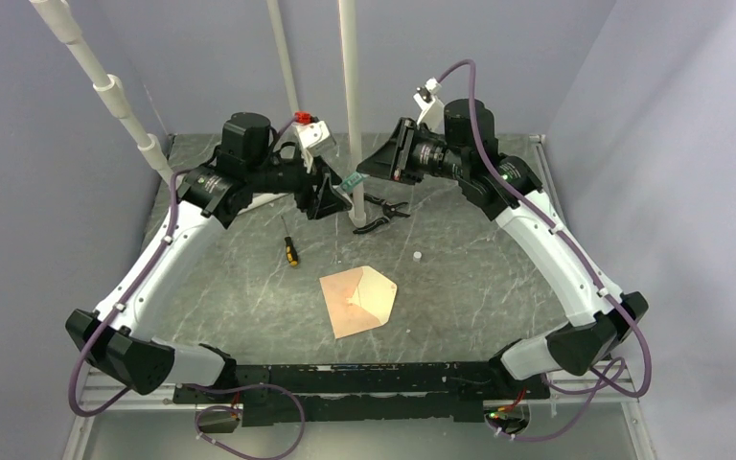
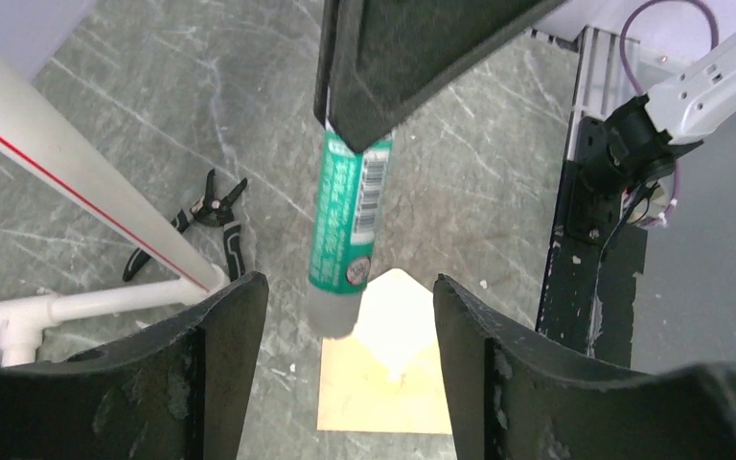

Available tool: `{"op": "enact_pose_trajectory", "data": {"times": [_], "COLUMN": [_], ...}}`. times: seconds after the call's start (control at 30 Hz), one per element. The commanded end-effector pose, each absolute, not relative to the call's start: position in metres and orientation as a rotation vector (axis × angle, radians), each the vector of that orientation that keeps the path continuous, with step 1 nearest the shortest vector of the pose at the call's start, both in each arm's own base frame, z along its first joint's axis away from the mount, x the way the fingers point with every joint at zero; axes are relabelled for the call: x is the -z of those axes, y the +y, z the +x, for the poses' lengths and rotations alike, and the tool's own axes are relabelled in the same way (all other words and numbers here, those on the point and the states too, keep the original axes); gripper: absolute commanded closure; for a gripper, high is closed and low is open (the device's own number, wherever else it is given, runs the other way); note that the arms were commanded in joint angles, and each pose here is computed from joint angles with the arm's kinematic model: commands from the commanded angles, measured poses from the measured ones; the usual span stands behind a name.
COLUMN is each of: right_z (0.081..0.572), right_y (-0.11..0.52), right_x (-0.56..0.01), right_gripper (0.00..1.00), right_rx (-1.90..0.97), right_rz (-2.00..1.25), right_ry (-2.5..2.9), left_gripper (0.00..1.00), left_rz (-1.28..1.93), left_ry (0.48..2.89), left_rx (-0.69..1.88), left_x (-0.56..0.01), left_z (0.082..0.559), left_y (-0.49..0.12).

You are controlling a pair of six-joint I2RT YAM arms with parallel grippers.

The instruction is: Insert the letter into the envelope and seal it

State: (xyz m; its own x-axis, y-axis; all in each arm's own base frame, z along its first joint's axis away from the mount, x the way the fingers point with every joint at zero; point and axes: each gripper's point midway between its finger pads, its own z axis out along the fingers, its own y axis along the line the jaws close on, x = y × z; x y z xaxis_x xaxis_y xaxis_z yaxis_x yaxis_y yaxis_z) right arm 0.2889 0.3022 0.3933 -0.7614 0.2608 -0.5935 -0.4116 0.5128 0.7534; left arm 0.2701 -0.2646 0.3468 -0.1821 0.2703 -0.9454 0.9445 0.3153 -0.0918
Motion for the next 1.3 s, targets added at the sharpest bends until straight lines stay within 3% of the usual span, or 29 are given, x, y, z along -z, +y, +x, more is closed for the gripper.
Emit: {"op": "enact_pose_trajectory", "data": {"times": [0.0, 0.3, 0.63, 0.7, 0.8, 0.83, 0.93, 1.27], "right_z": [0.282, 0.279, 0.278, 0.277, 0.274, 0.273, 0.272, 0.272], "right_y": [0.301, 0.297, 0.3, 0.3, 0.301, 0.302, 0.308, 0.323], "right_x": [-0.415, -0.425, -0.428, -0.427, -0.42, -0.417, -0.407, -0.393], "right_gripper": [1.0, 1.0, 1.0, 0.94, 0.54, 0.5, 0.49, 0.69], "right_rx": [-1.344, -1.398, -1.443, -1.449, -1.448, -1.448, -1.445, -1.455], "right_rz": [-0.137, -0.116, -0.113, -0.118, -0.143, -0.157, -0.208, -0.261], "right_ry": [2.004, 1.957, 1.947, 1.945, 1.959, 1.965, 1.997, 2.043], "left_gripper": [0.36, 0.59, 0.97, 0.97, 0.98, 0.98, 0.98, 0.97], "left_rz": [1.084, 1.111, 1.106, 1.1, 1.099, 1.105, 1.134, 1.151], "left_ry": [1.605, 1.576, 1.592, 1.589, 1.582, 1.58, 1.582, 1.6], "left_rx": [1.01, 1.087, 1.058, 1.034, 1.019, 1.018, 1.01, 0.976], "left_x": [-0.364, -0.366, -0.364, -0.365, -0.367, -0.367, -0.364, -0.36], "left_z": [0.274, 0.26, 0.265, 0.267, 0.269, 0.269, 0.269, 0.275], "left_y": [-0.275, -0.278, -0.276, -0.275, -0.274, -0.274, -0.274, -0.273]}}
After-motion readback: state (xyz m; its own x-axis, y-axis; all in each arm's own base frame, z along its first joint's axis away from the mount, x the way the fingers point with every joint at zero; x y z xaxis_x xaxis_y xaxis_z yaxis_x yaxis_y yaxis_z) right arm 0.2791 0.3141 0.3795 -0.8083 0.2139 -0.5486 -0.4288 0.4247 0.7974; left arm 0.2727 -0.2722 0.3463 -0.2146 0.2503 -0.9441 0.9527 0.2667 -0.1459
